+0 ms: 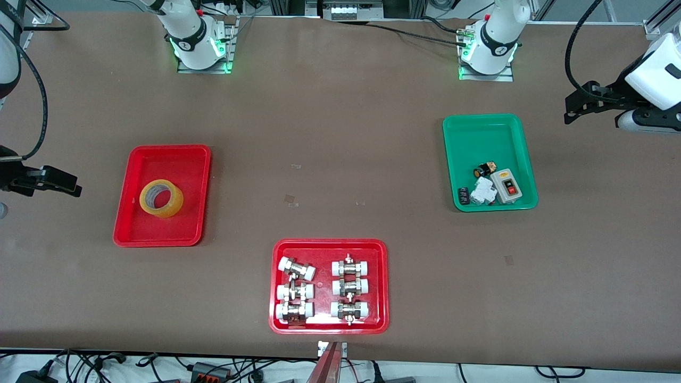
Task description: Left arm passes tape to right arm into tray
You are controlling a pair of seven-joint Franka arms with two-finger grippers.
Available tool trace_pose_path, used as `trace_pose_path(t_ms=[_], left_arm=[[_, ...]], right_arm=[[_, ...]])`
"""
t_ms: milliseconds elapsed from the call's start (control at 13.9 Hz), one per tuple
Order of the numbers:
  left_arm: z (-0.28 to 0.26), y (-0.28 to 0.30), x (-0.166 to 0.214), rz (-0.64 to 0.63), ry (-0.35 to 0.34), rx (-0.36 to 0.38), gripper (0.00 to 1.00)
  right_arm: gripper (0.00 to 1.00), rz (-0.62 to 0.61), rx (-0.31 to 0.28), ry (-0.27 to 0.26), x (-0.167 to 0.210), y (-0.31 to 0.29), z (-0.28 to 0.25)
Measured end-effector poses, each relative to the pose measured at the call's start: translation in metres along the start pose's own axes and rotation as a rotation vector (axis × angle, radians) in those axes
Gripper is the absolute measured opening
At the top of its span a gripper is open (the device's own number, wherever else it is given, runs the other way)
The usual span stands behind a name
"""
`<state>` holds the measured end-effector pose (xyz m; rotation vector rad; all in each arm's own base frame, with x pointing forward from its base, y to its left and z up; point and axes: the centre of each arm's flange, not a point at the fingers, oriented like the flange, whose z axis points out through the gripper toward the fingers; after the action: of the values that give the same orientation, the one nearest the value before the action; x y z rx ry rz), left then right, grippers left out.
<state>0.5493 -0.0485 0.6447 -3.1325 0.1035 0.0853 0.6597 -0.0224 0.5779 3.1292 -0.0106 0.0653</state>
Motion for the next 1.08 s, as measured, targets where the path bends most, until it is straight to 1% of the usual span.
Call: trace_pose_path(t_ms=[215, 359, 574, 646, 861, 1076], left_arm=[[0.000, 0.000, 0.000, -0.001, -0.001, 0.000, 1.00], [0.000, 0.000, 0.000, -0.001, -0.001, 0.000, 1.00], [0.000, 0.000, 0.000, -0.001, -0.001, 0.000, 1.00], [0.000, 0.000, 0.000, -0.001, -0.001, 0.000, 1.00], [0.000, -0.001, 0.000, -0.002, -0.001, 0.000, 1.00], [0.000, -0.001, 0.000, -0.003, -0.001, 0.000, 1.00]], right_arm=[[1.00, 0.011, -0.003, -0.003, -0.022, 0.001, -0.012], [1.00, 0.035, -0.004, -0.022, -0.031, 0.005, -0.016], [1.00, 0.039, -0.007, -0.041, -0.038, 0.007, -0.011], [1.00, 0.039, -0.007, -0.043, -0.041, 0.006, -0.007], [1.00, 0.035, -0.007, -0.019, -0.051, 0.004, 0.006], [1.00, 0.030, -0.007, -0.031, -0.068, 0.002, 0.009]])
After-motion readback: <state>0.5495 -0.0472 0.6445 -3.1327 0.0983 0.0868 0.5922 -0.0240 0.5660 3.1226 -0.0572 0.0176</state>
